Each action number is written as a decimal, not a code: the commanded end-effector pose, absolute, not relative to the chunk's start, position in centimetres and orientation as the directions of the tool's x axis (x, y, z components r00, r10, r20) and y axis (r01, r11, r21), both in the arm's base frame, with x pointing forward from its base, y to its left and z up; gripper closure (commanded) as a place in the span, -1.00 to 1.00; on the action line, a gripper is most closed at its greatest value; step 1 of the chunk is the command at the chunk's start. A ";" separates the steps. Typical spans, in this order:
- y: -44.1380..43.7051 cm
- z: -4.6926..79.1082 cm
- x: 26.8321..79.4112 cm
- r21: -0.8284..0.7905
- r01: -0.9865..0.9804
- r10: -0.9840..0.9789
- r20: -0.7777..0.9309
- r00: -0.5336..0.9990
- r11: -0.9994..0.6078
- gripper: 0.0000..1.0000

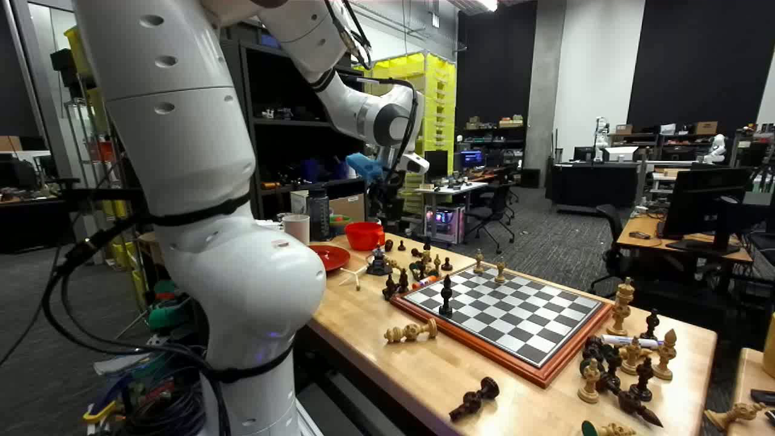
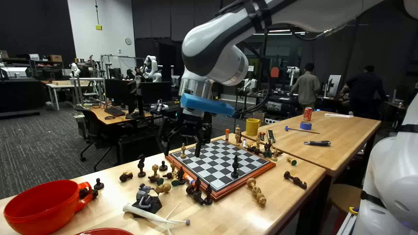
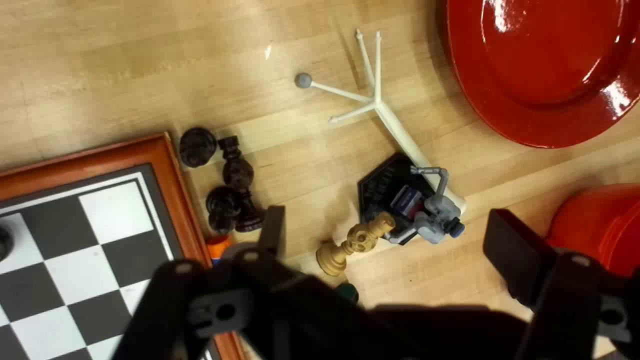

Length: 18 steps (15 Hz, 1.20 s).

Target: Put a chess piece on the chess board

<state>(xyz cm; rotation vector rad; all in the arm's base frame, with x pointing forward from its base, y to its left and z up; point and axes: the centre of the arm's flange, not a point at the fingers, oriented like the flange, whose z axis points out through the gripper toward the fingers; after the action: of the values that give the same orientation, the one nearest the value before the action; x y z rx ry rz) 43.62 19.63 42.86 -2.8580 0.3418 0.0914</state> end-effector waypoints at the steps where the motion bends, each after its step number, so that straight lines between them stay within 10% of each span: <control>1: 19.6 42.9 43.6 -0.250 -0.240 -0.223 -0.092 0.970 -0.938 -1.00; 18: 16.2 37.2 41.7 -0.066 -0.249 -0.240 -0.125 0.963 -0.966 -1.00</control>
<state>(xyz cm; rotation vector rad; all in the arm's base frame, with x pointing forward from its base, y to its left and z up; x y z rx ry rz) 42.89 16.36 38.79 -2.9992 0.3503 0.1482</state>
